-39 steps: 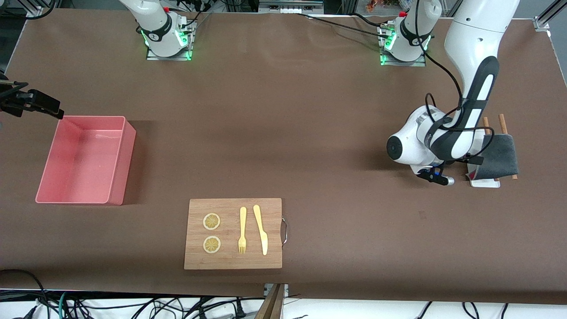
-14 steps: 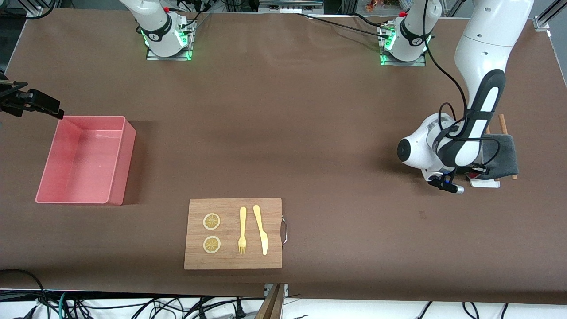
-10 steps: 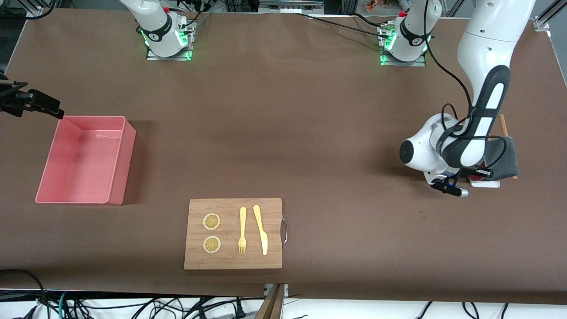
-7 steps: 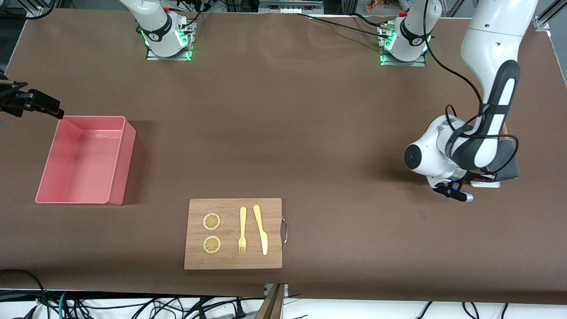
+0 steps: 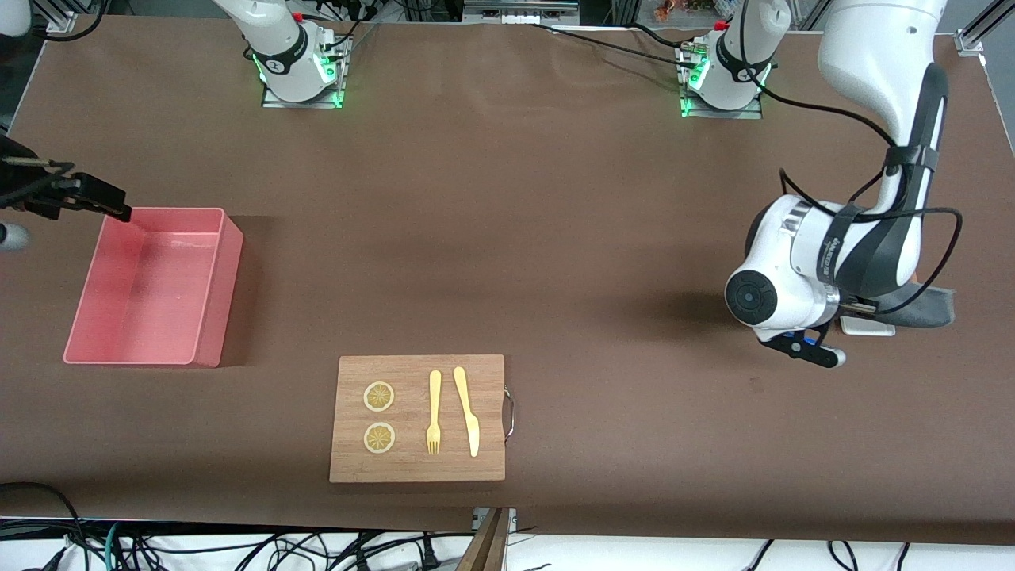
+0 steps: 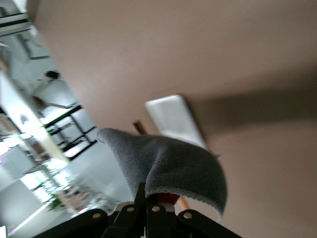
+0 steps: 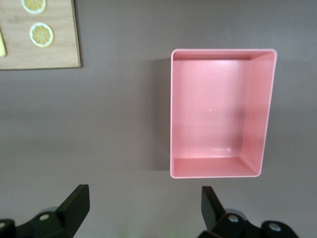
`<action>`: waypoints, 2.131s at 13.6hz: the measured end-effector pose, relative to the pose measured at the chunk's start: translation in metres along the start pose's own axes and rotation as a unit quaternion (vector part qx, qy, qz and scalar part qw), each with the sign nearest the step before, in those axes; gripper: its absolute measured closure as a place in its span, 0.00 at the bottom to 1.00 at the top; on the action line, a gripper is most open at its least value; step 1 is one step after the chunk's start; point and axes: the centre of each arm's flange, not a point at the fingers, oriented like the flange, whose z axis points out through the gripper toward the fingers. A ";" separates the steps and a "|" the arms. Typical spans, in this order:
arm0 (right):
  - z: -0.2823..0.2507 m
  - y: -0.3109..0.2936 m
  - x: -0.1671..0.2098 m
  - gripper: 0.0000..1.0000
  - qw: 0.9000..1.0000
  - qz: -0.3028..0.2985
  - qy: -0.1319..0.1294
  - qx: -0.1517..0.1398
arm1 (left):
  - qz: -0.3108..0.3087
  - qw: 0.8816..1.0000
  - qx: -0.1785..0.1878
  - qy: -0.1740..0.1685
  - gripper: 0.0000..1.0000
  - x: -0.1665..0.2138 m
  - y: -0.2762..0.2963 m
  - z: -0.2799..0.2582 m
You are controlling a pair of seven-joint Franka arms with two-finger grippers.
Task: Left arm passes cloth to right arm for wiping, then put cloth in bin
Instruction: 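Carry the cloth toward the board while the right gripper approaches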
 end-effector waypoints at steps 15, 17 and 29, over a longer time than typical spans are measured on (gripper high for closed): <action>0.090 -0.177 0.061 0.00 0.933 0.325 -0.038 0.152 | -0.244 0.839 -0.486 -0.039 0.98 -0.064 0.070 -0.243; 0.099 -0.203 0.067 0.00 0.920 0.352 -0.033 0.168 | -0.286 0.799 -0.527 -0.051 0.98 -0.063 0.094 -0.271; 0.199 -0.282 0.084 0.00 0.890 0.415 -0.071 0.174 | -0.355 0.590 -0.722 -0.075 0.98 -0.045 0.194 -0.363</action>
